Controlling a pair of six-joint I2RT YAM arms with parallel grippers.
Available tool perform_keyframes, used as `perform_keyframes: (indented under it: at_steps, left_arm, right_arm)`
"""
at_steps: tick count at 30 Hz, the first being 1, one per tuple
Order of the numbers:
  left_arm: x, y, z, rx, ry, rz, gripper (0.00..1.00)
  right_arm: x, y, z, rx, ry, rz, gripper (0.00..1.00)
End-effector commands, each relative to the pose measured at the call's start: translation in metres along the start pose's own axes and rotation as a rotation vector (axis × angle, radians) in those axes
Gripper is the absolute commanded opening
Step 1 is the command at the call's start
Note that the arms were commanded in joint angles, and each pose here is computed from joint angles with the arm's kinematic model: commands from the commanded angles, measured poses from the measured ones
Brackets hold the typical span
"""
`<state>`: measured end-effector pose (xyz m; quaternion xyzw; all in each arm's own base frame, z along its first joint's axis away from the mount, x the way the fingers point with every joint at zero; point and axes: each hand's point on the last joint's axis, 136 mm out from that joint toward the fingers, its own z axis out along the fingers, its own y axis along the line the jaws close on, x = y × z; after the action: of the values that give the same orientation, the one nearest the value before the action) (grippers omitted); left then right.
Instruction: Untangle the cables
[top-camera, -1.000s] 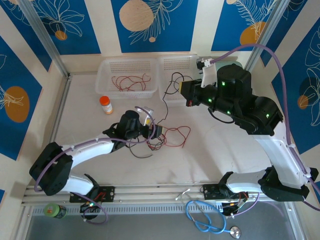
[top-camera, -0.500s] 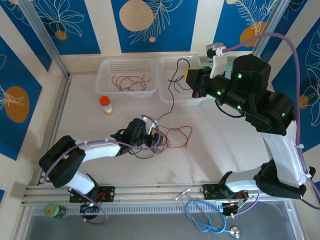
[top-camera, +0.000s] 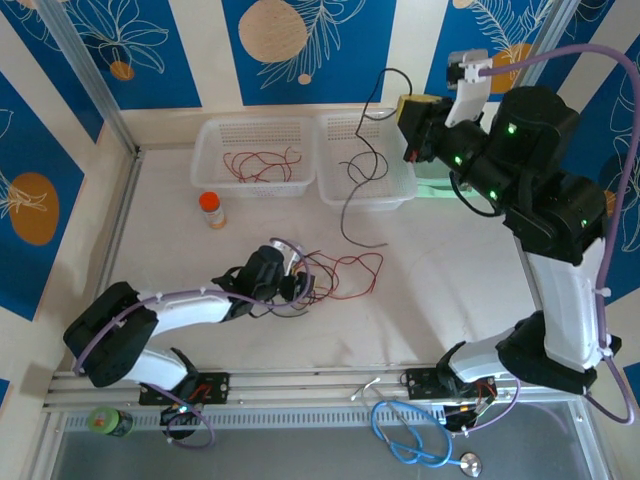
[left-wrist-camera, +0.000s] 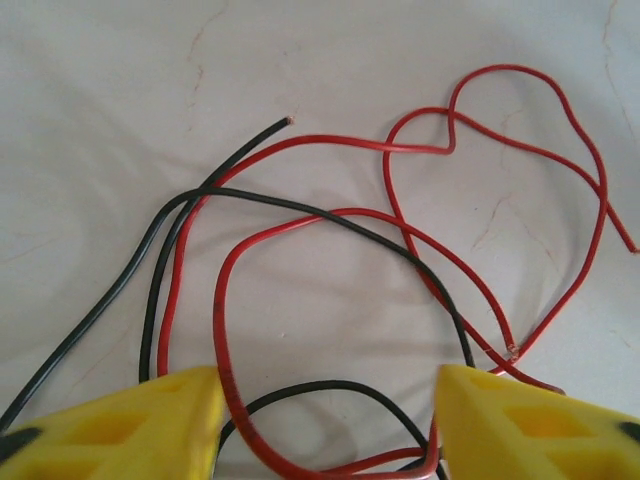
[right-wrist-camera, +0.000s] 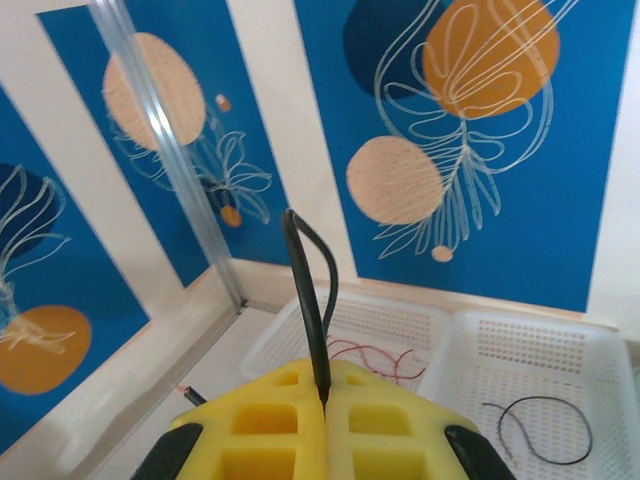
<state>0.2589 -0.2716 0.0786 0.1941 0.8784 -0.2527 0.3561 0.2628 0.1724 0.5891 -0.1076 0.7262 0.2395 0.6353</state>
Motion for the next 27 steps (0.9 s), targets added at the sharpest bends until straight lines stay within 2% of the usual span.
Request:
perform_keyframes:
  at_steps: [1, 9, 16, 21, 27]
  left_arm:
    - [-0.019, -0.014, -0.012, 0.04, -0.041, 0.007, 0.72]
    - [-0.049, -0.033, -0.053, 0.07, -0.107, 0.053, 0.9]
    - [-0.064, -0.033, -0.097, 0.038, -0.162, 0.059, 0.92]
    - [-0.065, -0.028, -0.118, 0.027, -0.199, 0.017, 0.92]
    - [-0.062, -0.027, -0.131, 0.032, -0.205, -0.022, 0.91]
  right_arm:
    - [-0.013, -0.01, 0.02, 0.028, -0.035, -0.034, 0.0]
    - [-0.004, -0.063, 0.086, 0.137, 0.005, -0.015, 0.0]
    - [0.023, -0.117, 0.152, 0.227, 0.064, 0.003, 0.0]
    - [0.067, -0.144, 0.203, 0.27, 0.159, 0.001, 0.0]
    - [0.156, -0.18, 0.263, 0.323, 0.329, 0.023, 0.0]
